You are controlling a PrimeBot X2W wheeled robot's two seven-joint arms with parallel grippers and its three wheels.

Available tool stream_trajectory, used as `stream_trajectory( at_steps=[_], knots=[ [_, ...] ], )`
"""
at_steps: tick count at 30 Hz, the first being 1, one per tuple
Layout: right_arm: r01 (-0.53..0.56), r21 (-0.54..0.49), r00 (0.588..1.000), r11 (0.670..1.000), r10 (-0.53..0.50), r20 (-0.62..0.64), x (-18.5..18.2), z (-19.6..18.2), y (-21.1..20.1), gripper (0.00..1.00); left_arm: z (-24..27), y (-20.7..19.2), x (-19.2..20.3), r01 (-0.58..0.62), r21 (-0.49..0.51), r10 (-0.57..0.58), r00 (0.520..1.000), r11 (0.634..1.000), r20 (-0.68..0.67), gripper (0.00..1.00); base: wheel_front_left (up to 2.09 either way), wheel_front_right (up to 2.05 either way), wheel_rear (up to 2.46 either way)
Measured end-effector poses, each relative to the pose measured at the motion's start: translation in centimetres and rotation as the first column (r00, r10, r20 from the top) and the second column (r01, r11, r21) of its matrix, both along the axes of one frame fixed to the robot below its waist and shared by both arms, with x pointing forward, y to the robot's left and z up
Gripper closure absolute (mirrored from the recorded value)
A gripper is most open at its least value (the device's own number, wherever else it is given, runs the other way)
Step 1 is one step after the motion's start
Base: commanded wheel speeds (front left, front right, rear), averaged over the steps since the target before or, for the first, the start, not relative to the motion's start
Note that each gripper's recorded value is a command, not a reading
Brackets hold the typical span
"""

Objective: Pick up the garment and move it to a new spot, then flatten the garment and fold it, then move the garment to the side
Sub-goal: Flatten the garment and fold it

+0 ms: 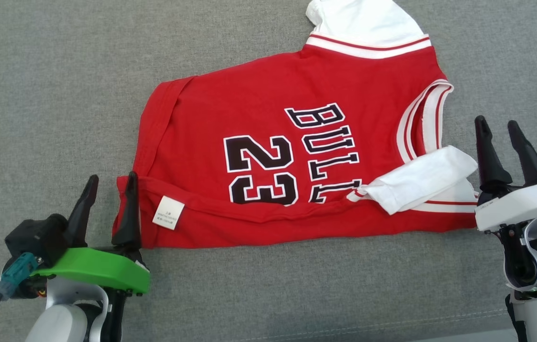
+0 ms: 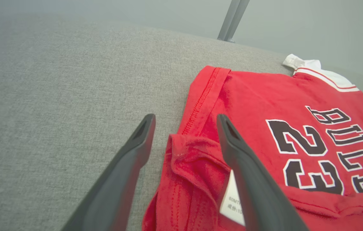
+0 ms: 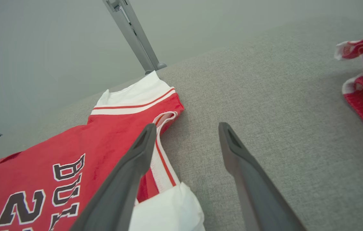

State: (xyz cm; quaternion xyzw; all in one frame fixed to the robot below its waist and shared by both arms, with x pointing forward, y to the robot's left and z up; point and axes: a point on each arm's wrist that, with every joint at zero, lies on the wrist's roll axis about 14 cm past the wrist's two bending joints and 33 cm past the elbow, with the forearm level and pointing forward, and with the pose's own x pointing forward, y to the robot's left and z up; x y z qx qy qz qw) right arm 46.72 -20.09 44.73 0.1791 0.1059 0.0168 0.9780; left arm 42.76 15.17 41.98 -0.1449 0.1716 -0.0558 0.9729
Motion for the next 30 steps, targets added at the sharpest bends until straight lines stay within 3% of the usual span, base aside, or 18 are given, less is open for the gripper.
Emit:
stream_trajectory(
  at_steps=[5,11,15,30],
  knots=[
    [0.049,-0.144,0.977,0.988,-0.017,0.212,-0.1,4.3,-1.2,0.00,5.2,1.0,1.8,-0.066,-0.003,0.065,0.965,0.998,0.254,0.00,0.00,0.00,0.00],
    [0.046,-0.234,0.940,0.971,0.037,0.338,-1.0,7.0,-0.4,0.00,9.8,2.4,2.9,-0.132,0.043,0.100,0.897,0.990,0.431,0.00,0.00,0.00,0.00],
    [0.038,-0.255,0.932,0.966,0.058,0.357,-2.1,7.4,0.3,0.00,10.6,3.1,2.5,-0.156,0.062,0.110,0.882,0.986,0.458,0.00,0.00,0.00,0.00],
    [0.040,-0.240,0.944,0.970,0.042,0.327,-3.5,6.2,0.3,0.00,7.8,3.0,0.4,-0.136,0.091,0.091,0.918,0.986,0.386,0.00,0.00,0.00,0.00]
  ],
)
